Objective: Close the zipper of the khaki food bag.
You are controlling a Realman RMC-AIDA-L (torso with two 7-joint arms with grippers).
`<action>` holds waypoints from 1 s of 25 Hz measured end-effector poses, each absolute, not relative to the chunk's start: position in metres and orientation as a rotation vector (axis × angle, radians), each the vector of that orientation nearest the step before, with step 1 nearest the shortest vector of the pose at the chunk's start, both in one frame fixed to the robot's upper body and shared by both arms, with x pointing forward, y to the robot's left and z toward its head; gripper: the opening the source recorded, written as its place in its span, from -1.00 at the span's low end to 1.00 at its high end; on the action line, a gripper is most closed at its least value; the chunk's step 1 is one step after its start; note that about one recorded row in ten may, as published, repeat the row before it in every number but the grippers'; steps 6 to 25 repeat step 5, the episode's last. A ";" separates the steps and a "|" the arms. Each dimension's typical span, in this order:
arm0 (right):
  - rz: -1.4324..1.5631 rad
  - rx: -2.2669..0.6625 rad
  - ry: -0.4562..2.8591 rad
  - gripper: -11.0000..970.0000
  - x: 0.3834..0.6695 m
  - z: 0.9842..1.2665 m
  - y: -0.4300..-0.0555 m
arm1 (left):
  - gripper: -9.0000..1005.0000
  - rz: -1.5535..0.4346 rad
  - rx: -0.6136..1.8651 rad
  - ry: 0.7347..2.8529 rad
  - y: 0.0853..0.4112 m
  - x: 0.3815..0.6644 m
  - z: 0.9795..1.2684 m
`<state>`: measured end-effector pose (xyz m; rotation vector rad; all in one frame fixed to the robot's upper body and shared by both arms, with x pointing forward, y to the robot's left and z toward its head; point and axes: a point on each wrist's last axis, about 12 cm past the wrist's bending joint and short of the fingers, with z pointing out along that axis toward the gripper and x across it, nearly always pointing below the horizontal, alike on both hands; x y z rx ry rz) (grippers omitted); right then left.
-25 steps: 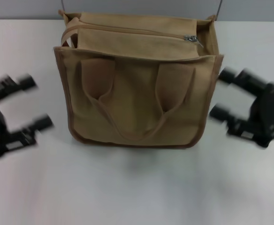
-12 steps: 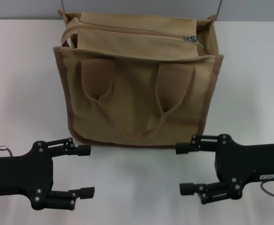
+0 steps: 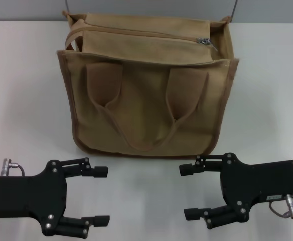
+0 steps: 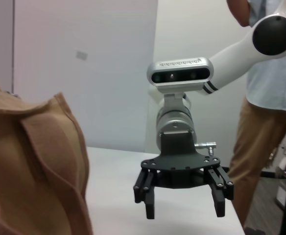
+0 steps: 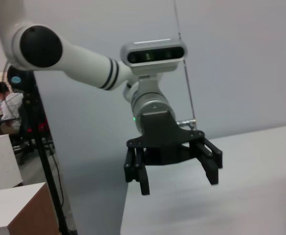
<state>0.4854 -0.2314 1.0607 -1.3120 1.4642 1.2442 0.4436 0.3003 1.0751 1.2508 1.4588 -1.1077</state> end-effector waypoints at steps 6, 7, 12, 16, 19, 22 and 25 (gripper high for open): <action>1.238 -1.335 1.426 0.69 0.486 1.060 -0.227 | 0.66 -1.119 1.261 1.464 0.299 0.444 1.075; 1.238 -1.335 1.426 0.69 0.486 1.060 -0.227 | 0.66 -1.119 1.261 1.464 0.299 0.444 1.075; 1.238 -1.335 1.426 0.69 0.486 1.060 -0.227 | 0.66 -1.119 1.261 1.464 0.299 0.444 1.075; 1.238 -1.335 1.426 0.69 0.486 1.060 -0.227 | 0.66 -1.119 1.261 1.464 0.299 0.444 1.075; 1.238 -1.335 1.426 0.69 0.486 1.060 -0.227 | 0.66 -1.119 1.261 1.464 0.299 0.444 1.075; 1.238 -1.335 1.426 0.69 0.486 1.060 -0.227 | 0.66 -1.119 1.261 1.464 0.299 0.444 1.075; 1.238 -1.335 1.426 0.69 0.486 1.060 -0.227 | 0.66 -1.119 1.261 1.464 0.299 0.444 1.075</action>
